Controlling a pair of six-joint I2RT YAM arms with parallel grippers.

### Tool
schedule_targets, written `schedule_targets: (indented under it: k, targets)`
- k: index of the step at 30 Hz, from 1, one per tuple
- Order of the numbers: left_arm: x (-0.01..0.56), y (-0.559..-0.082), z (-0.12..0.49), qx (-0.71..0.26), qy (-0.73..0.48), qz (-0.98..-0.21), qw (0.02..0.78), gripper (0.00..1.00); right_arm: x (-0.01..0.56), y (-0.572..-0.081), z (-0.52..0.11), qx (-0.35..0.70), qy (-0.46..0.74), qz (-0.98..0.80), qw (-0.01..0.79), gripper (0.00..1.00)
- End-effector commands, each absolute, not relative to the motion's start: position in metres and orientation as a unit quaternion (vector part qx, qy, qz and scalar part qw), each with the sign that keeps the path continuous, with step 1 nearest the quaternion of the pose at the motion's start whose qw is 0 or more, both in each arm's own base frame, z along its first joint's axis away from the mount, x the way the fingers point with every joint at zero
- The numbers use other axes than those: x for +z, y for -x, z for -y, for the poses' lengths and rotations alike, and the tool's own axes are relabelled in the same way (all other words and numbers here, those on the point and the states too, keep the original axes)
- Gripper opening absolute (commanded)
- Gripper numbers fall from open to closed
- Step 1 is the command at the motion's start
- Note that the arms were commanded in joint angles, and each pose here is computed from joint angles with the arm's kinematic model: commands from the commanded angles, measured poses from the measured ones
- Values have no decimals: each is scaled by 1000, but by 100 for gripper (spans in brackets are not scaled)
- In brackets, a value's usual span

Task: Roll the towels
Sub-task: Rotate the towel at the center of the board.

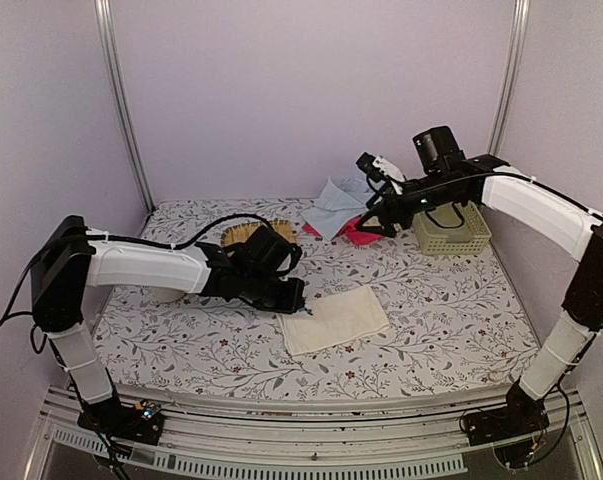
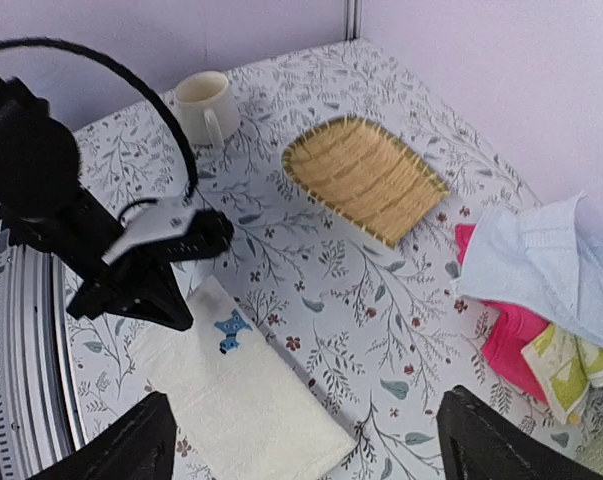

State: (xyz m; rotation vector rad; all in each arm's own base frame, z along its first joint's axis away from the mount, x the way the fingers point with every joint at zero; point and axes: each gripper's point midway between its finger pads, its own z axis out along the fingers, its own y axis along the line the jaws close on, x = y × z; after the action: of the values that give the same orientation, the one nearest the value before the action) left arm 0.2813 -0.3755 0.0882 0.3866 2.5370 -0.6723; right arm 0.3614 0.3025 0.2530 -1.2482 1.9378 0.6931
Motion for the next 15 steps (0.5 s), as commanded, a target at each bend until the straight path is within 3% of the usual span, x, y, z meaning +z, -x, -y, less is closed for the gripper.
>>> schedule_targets:
  k: [1, 3, 5, 8, 15]
  targets:
    - [67, -279, 380, -238, -154, -934, 220, 0, 268, -372, -285, 313, 451, -722, 421, 99]
    - [71, -277, 384, -257, -151, -928, 222, 0, 249, -361, -290, 340, 470, -720, 379, 99]
    - [69, -277, 381, -262, -144, -928, 223, 0, 222, -370, -289, 326, 465, -744, 352, 73]
    - [57, -276, 373, -257, -137, -933, 209, 0, 177, -369, -288, 325, 474, -770, 278, 48]
    - [40, -273, 359, -264, -129, -935, 197, 0, 105, -342, -297, 360, 486, -780, 162, 33]
